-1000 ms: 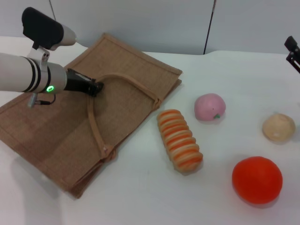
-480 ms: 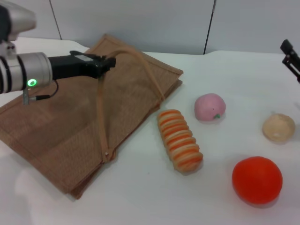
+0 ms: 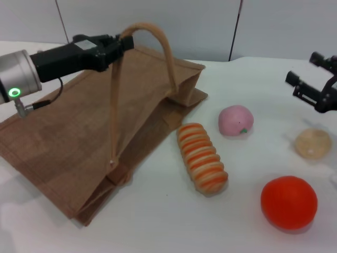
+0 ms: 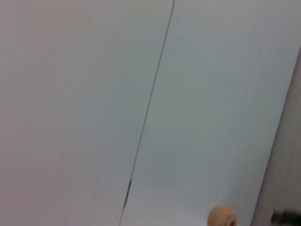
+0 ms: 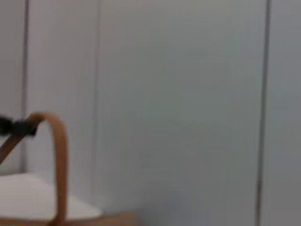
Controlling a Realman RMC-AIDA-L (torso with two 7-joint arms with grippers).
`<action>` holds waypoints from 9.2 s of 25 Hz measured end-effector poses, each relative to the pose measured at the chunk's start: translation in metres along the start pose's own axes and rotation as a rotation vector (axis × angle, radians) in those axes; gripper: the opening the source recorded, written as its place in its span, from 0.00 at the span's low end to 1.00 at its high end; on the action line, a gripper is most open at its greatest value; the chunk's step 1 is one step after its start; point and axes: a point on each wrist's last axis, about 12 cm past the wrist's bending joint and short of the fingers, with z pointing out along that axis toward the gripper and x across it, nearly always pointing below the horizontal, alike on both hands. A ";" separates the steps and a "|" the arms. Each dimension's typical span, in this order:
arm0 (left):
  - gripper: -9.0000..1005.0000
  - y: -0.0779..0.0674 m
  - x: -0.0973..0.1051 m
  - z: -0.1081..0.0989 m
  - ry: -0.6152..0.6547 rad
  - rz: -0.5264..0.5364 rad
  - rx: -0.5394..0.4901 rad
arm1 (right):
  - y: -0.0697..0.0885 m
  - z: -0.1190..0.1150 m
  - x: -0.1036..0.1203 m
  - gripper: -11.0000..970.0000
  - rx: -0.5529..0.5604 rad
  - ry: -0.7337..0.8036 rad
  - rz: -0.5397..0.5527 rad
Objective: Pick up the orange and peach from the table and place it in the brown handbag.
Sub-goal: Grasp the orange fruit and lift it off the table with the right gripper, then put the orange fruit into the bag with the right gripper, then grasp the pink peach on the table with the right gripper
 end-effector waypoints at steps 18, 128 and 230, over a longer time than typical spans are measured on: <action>0.13 -0.003 -0.008 -0.060 -0.318 -0.050 -0.044 | -0.012 -0.025 -0.012 0.78 -0.386 0.487 0.204; 0.13 -0.034 -0.042 0.002 -0.604 -0.158 0.286 | 0.100 0.190 -0.079 0.13 -0.653 0.273 -0.256; 0.13 -0.021 0.020 -0.077 -0.777 -0.217 -0.131 | 0.021 0.106 -0.020 0.12 -0.322 0.516 -0.004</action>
